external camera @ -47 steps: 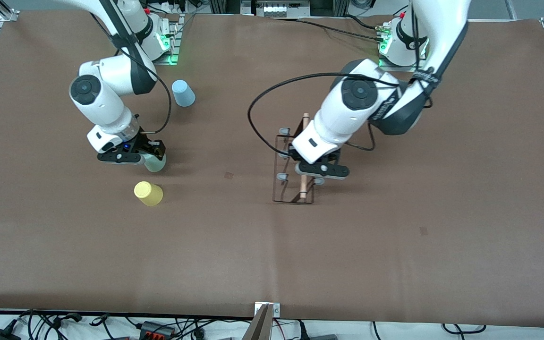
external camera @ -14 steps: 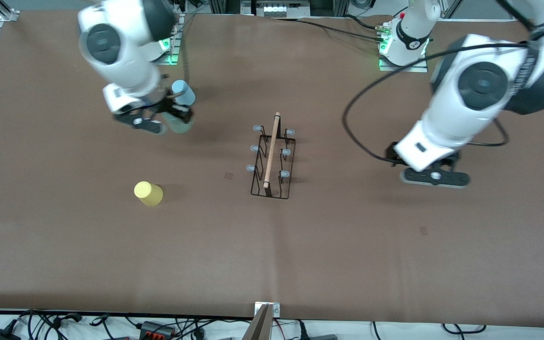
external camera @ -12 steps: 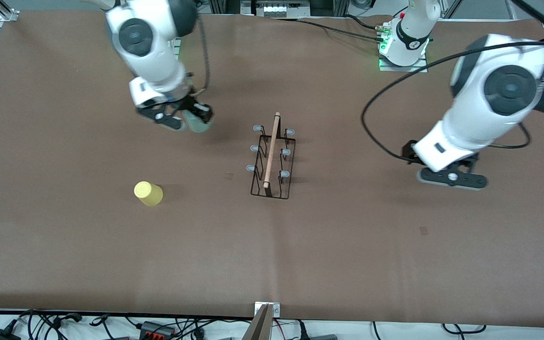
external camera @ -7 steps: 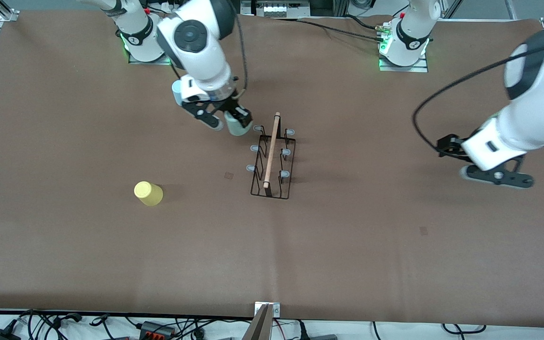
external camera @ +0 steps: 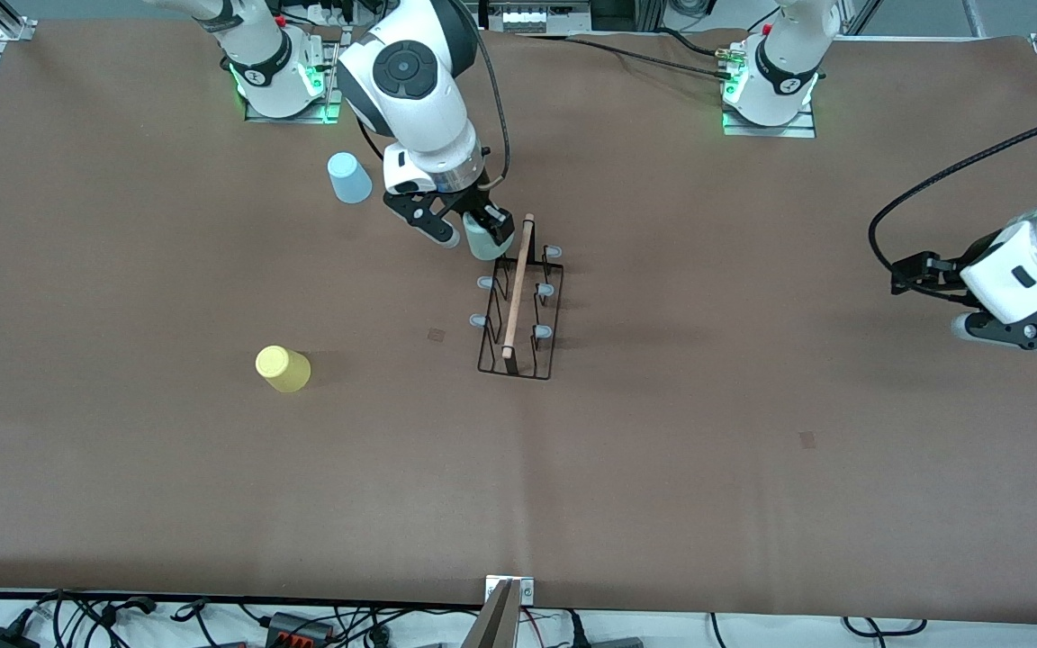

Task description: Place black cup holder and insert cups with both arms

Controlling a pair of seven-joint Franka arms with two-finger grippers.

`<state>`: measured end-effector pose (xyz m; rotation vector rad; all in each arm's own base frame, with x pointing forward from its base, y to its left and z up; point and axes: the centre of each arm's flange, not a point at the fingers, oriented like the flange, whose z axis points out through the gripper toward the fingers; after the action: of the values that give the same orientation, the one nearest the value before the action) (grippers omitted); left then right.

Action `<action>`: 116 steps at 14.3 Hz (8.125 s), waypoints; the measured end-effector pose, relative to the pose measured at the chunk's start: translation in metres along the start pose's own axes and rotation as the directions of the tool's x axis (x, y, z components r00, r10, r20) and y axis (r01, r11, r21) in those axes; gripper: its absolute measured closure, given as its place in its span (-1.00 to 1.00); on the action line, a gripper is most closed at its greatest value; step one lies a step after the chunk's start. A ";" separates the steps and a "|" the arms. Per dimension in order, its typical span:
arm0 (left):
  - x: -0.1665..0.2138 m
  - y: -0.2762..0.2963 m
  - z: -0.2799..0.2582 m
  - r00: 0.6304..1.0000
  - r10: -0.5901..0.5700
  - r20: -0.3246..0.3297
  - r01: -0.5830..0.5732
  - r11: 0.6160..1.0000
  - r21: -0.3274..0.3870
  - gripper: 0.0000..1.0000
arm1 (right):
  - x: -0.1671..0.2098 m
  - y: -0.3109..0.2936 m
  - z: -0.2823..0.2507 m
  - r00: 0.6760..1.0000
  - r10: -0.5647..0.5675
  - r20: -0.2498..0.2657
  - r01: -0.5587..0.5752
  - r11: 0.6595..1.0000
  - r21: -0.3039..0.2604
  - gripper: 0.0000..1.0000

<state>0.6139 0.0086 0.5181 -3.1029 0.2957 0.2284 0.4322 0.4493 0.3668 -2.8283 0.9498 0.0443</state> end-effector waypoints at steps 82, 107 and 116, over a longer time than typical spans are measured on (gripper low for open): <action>-0.071 0.038 -0.051 0.999 0.029 -0.027 -0.029 0.999 -0.020 -1.00 | 0.130 -0.058 0.034 0.979 -0.126 -0.158 0.136 0.989 0.057 -0.99; -0.070 0.038 -0.055 0.999 0.030 -0.037 -0.031 0.999 -0.018 -1.00 | 0.373 0.255 -0.322 0.840 -0.541 0.046 0.535 0.812 -0.233 -1.00; -0.071 0.043 -0.059 0.999 0.039 -0.031 -0.039 0.999 -0.018 -1.00 | 0.393 0.291 -0.323 0.870 -0.492 0.033 0.487 0.848 -0.209 -1.00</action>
<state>0.5452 -0.0225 0.5866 -3.1234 0.3570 0.1853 0.5634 -0.0653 0.6143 -3.1823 0.2033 0.0552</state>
